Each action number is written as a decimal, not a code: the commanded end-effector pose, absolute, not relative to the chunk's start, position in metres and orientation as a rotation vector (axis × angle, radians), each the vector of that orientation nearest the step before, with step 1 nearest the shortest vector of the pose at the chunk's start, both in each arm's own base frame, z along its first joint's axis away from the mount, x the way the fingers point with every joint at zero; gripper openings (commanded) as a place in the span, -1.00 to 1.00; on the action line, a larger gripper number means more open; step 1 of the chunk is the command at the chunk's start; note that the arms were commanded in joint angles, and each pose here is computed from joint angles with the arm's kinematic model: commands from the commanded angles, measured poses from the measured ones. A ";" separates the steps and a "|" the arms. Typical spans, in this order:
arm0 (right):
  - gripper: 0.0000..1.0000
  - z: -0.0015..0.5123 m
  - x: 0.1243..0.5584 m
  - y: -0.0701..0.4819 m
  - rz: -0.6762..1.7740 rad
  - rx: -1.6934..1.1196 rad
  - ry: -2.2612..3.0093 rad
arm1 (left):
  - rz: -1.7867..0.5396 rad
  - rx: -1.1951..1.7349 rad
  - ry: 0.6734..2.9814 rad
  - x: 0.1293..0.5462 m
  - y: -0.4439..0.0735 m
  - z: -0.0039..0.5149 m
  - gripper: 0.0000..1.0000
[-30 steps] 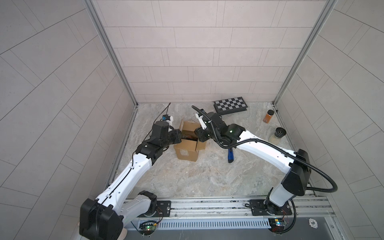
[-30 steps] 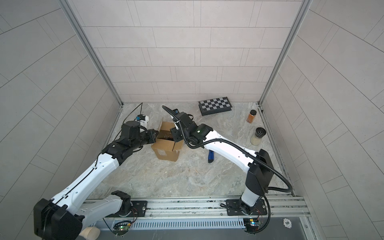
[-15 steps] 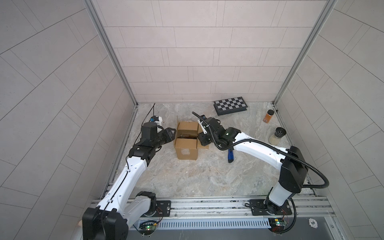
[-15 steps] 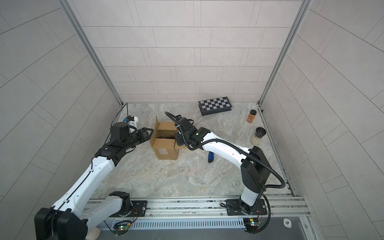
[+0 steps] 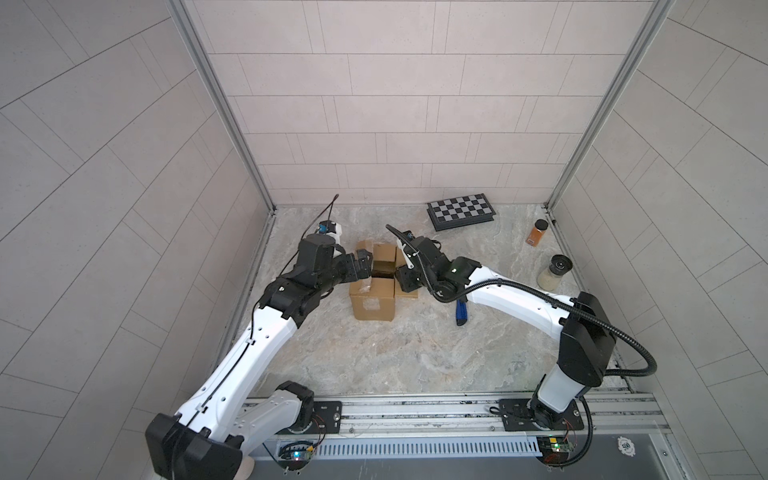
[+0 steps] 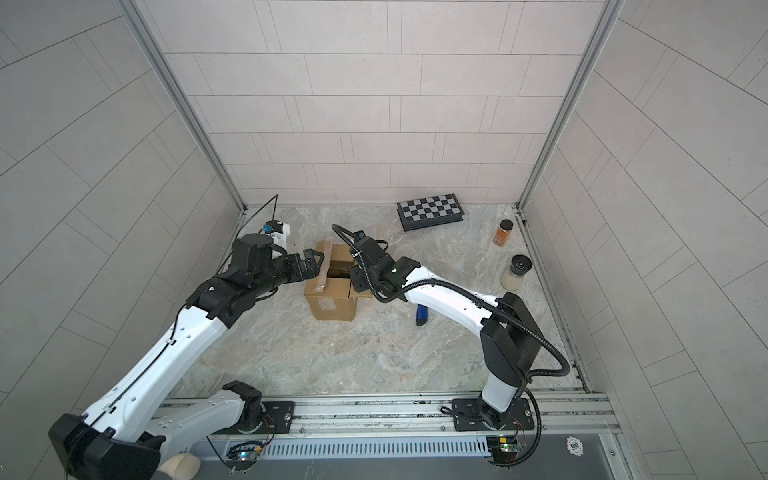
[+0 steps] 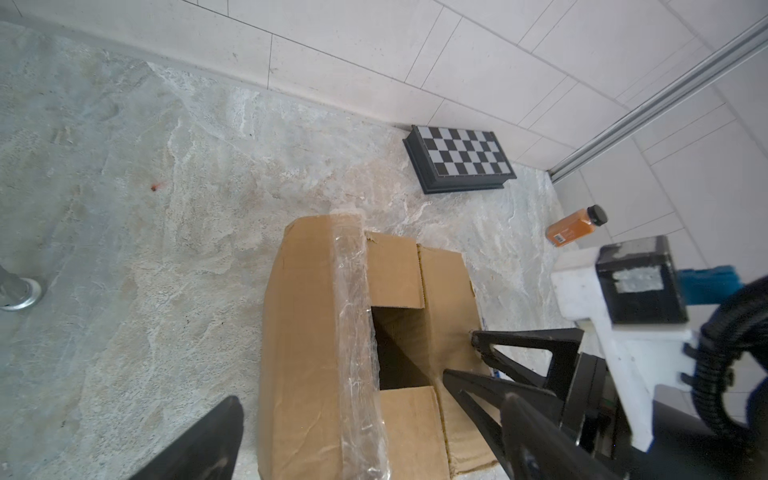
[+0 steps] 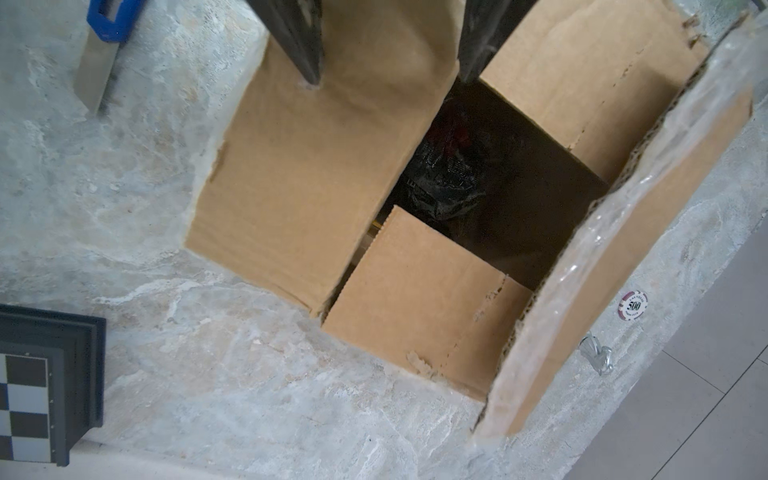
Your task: Unpack the express box
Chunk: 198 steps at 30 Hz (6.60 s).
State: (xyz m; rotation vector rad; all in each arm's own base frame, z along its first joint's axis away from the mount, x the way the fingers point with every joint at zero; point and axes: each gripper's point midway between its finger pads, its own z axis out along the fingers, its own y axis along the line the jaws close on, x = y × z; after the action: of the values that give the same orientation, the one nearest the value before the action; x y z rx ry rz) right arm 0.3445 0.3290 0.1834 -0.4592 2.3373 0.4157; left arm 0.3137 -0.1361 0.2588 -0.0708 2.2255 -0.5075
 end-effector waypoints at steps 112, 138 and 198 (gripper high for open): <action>-1.00 0.293 0.350 0.384 0.845 -0.322 2.095 | -0.633 -0.160 2.166 0.313 -0.140 0.213 -1.00; 0.18 0.215 0.324 0.321 0.222 -0.833 2.197 | -0.863 0.625 1.920 0.283 -0.212 0.290 -1.00; 0.16 0.097 0.343 0.302 0.409 -0.006 2.343 | -0.947 0.195 2.035 0.348 -0.208 0.244 -1.00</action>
State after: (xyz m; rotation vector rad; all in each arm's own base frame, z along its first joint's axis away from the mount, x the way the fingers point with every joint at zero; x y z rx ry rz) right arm 0.3614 0.3203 0.1258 -0.1293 2.2127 0.4503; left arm 0.3353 -0.2229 0.2398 0.3209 2.0805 -1.0240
